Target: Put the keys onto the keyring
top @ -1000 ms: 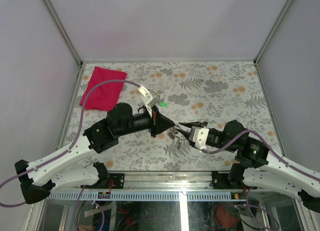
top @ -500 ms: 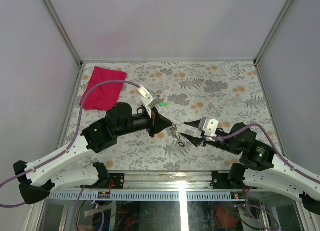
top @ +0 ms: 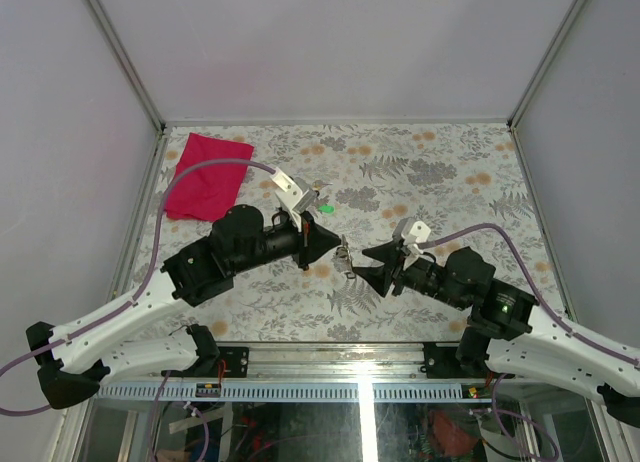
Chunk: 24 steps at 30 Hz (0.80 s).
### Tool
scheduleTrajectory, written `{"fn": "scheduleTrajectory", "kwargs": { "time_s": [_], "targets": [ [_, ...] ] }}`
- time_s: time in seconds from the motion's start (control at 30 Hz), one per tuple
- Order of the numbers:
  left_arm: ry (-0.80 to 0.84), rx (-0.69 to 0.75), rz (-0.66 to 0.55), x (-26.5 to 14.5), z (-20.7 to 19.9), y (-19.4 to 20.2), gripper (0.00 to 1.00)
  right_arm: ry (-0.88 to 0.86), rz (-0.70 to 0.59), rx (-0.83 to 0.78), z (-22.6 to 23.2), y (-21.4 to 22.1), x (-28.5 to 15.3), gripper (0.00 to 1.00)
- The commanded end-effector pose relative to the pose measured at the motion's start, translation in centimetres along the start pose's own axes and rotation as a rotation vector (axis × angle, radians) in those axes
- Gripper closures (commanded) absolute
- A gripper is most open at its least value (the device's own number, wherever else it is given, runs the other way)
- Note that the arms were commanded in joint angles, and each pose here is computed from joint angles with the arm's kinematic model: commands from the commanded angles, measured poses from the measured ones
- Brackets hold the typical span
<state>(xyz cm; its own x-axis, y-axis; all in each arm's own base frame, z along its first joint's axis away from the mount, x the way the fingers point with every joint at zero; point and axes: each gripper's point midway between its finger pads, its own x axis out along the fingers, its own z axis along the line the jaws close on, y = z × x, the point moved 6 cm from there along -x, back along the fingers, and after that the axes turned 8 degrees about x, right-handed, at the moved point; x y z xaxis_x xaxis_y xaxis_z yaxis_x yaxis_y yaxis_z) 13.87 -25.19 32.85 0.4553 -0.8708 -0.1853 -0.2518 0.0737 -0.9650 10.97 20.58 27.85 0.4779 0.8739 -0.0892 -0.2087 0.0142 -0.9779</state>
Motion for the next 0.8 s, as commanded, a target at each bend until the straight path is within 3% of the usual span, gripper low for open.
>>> {"fn": "scheduleTrajectory", "kwargs": {
  "time_s": [0.0,0.47,0.77],
  "targets": [
    [-0.020,-0.001,-0.095,-0.6,-0.1,-2.4,1.00,0.001,-0.077,0.058,0.3,-1.5,0.8,0.50],
    [0.080,0.138,-0.053,-2.4,-1.0,-2.4,1.00,0.016,-0.117,-0.203,-0.9,-1.8,-2.1,0.52],
    [0.279,0.246,-0.021,-4.0,-3.0,-2.7,1.00,-0.030,-0.138,-0.319,-0.8,-1.4,-2.6,0.53]
  ]
}}
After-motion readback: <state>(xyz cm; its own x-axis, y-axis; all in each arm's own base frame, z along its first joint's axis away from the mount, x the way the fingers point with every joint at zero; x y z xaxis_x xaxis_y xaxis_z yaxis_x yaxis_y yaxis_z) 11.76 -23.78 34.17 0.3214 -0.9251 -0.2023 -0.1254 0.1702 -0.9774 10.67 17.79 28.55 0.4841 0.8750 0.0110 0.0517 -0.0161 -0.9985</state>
